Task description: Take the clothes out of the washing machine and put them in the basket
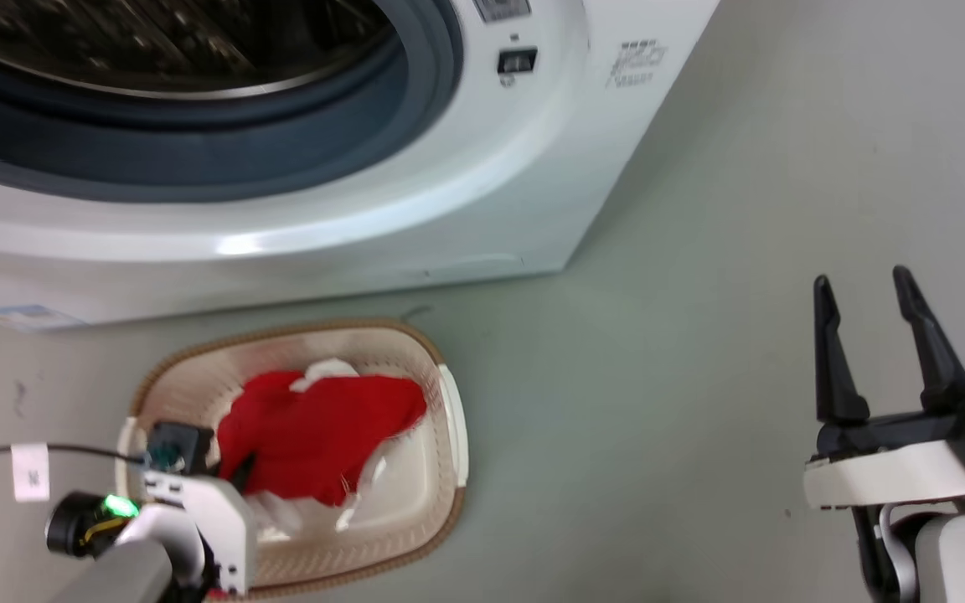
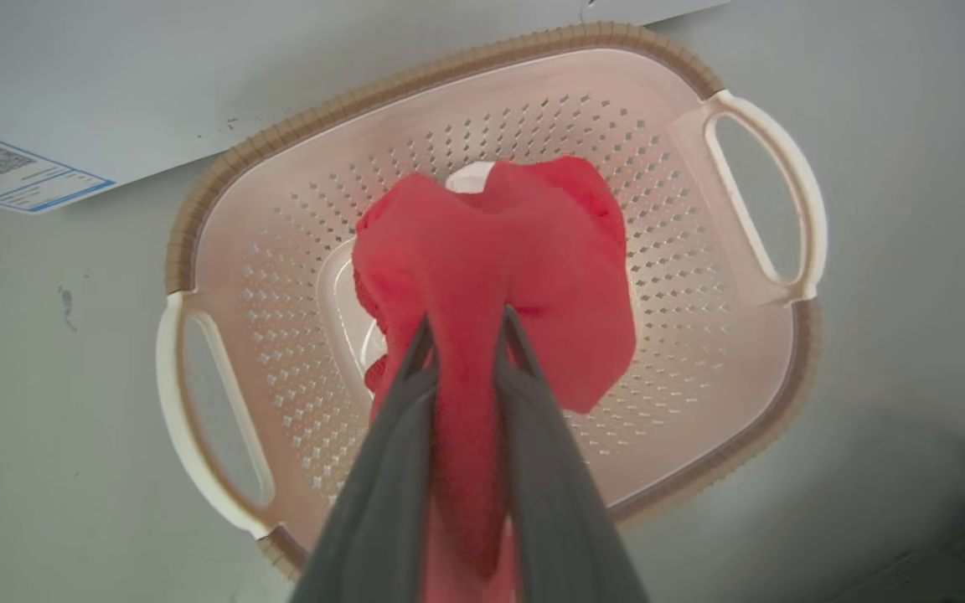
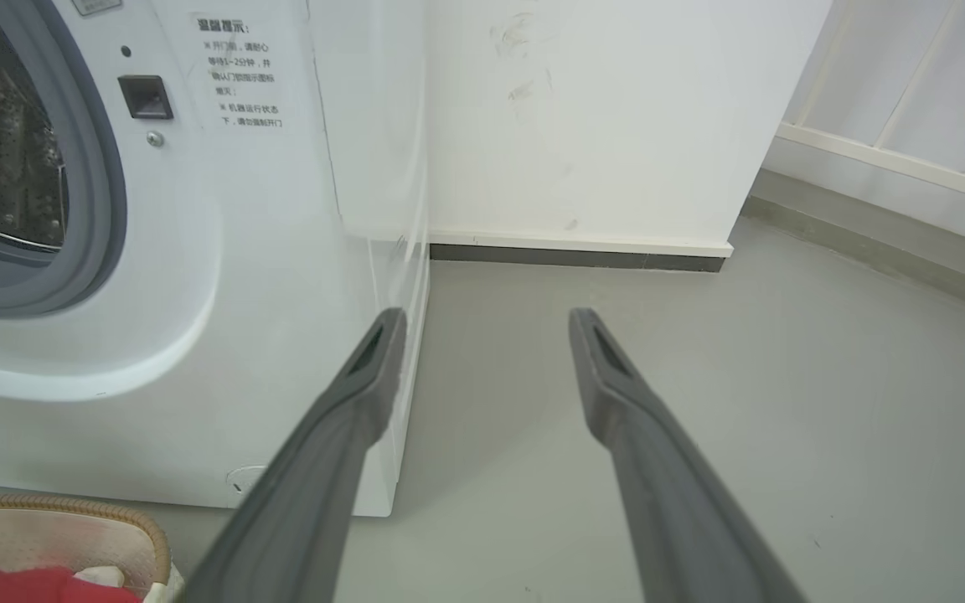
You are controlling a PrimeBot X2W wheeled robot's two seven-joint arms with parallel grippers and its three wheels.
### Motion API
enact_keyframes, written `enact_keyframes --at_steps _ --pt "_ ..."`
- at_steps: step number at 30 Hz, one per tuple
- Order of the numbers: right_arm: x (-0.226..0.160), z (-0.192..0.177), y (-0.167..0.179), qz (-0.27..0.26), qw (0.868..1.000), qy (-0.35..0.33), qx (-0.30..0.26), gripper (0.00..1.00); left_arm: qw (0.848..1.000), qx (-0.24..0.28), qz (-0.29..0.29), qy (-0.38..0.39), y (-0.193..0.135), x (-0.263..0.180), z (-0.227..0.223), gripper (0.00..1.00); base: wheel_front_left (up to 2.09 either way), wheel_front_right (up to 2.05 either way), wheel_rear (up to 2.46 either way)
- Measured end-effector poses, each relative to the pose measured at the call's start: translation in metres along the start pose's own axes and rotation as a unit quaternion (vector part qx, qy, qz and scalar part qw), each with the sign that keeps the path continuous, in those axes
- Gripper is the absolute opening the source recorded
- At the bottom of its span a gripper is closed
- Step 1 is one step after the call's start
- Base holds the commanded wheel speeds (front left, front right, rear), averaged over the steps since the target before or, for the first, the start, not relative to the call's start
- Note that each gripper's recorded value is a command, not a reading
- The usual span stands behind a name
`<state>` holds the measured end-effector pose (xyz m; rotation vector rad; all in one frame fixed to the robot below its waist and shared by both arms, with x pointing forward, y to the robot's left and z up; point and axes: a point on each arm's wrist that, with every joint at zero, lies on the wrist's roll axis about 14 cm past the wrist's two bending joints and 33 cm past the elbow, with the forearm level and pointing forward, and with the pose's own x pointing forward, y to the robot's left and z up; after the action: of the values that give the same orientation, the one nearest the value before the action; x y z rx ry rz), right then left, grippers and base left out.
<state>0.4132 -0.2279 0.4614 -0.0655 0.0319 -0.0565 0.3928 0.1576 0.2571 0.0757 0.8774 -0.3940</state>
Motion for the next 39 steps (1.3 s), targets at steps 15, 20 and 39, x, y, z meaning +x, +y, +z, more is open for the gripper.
enact_keyframes --at_steps 15,20,39 --pt "0.013 -0.064 -0.010 -0.011 0.996 0.080 -0.023 1.00 0.995 -0.009 0.020 0.096 0.026 0.079 -0.057 0.00 0.00 0.00 0.00" --pt "0.013 -0.080 -0.008 -0.008 0.994 0.102 -0.029 1.00 0.994 -0.026 0.023 0.101 0.025 0.097 -0.067 0.00 0.00 0.00 0.00" --pt "0.015 -0.077 -0.003 -0.002 0.995 0.096 -0.021 1.00 0.995 -0.060 0.043 0.072 0.026 0.097 -0.049 1.00 0.00 0.00 0.00"
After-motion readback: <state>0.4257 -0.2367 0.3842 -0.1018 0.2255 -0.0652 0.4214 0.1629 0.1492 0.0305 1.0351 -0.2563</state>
